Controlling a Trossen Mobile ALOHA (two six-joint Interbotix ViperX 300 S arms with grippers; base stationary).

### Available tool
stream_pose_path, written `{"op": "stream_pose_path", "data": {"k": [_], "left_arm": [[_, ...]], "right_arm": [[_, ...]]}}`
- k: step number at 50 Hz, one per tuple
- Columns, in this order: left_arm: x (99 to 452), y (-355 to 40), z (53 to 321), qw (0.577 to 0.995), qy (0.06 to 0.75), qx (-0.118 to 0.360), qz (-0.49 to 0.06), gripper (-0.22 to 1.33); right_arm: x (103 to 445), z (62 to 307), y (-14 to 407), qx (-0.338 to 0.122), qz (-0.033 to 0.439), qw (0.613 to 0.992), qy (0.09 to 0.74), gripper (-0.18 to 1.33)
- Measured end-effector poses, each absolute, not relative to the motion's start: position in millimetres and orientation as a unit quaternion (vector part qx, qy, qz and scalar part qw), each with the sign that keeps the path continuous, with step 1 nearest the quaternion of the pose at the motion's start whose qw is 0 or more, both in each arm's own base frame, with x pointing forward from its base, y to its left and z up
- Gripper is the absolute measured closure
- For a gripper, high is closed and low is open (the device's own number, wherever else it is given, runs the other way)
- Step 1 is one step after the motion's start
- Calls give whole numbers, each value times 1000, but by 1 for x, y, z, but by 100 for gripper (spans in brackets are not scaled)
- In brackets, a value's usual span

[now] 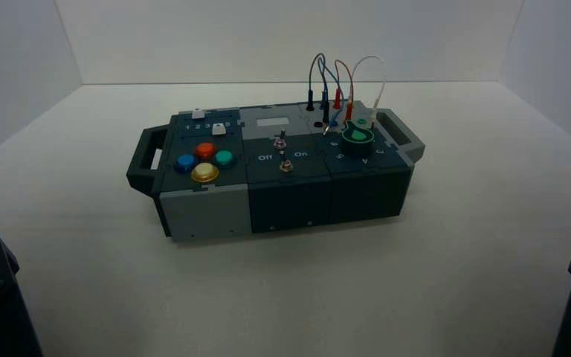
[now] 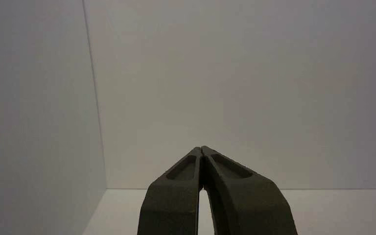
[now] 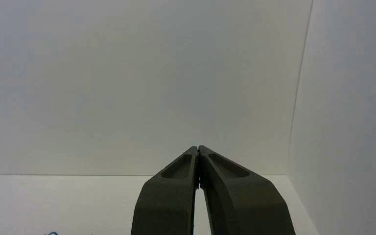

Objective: Move the box to the left.

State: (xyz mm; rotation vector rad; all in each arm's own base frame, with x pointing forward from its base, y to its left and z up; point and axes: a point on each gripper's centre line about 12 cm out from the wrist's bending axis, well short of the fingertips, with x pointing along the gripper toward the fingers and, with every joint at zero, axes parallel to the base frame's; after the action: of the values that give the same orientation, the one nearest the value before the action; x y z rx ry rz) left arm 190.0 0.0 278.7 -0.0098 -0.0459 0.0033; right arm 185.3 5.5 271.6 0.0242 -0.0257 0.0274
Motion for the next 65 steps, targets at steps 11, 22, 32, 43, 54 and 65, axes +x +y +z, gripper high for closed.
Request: {"op": "stream_pose_path", "data": {"k": [11,22,32,43,54,65], "left_arm": [[190,0,279,1000,-23,-5,2,128],[190,0,277,1000,-18,-6,1,128],[197,-6,278,999,35,-10,-13,128],[210,-27,267,980,190,-1,-62,128],[216,-40,264,945,315,6,-87,128],[218,-47,257,889,448,-13,-89,128]], "right_arm": [[185,272,5,12,13,1000,-14,129],[185,271,6,12,14,1000,-7,129],[189,276,6,12,14,999,32,129],[206,279,7,10,16,992,123,129],[222,277,8,8,17,974,226,129],[230,273,10,7,20,944,330,129]]}}
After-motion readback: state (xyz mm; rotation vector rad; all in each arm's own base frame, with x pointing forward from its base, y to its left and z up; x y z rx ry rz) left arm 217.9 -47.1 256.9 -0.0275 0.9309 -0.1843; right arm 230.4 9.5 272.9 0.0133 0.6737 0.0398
